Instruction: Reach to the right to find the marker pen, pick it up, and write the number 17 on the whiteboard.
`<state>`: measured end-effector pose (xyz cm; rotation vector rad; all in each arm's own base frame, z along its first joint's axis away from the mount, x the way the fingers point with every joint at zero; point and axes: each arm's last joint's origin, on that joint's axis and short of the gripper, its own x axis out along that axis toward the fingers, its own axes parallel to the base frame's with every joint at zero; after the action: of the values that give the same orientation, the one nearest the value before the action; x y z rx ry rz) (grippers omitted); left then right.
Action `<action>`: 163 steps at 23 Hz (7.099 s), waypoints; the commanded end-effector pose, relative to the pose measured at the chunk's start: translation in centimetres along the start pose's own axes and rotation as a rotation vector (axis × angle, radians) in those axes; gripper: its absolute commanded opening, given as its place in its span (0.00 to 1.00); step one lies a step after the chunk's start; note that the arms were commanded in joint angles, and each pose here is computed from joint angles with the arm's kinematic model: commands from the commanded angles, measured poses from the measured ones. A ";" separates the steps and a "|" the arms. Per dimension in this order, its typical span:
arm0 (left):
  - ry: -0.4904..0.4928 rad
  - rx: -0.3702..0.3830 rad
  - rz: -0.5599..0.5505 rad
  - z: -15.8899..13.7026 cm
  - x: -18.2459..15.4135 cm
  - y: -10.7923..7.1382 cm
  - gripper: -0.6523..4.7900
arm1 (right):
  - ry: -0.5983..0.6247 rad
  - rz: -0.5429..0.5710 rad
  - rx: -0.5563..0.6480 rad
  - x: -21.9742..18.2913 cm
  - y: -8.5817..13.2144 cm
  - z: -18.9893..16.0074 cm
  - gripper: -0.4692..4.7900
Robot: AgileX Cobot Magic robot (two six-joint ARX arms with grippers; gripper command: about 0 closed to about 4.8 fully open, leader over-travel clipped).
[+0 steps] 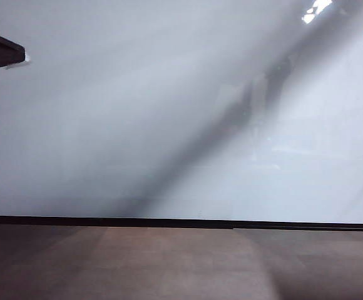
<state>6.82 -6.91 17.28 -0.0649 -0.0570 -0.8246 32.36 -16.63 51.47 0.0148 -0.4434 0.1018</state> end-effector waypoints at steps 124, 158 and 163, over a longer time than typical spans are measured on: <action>-0.078 -0.001 0.174 10.9 -1.2 0.0 0.11 | 0.151 0.118 0.493 -15.5 23.1 -0.8 0.08; -0.232 -0.014 0.224 21.7 4.9 0.1 0.11 | 0.064 0.271 0.458 -3.1 30.0 -3.2 0.08; -0.232 -0.014 0.224 21.7 4.9 0.1 0.11 | 0.063 0.253 0.453 -2.9 30.0 -3.3 0.08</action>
<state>9.70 -8.75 39.06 -0.1688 -0.2396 -0.5898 28.23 13.16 46.75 0.3995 -0.3305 0.4636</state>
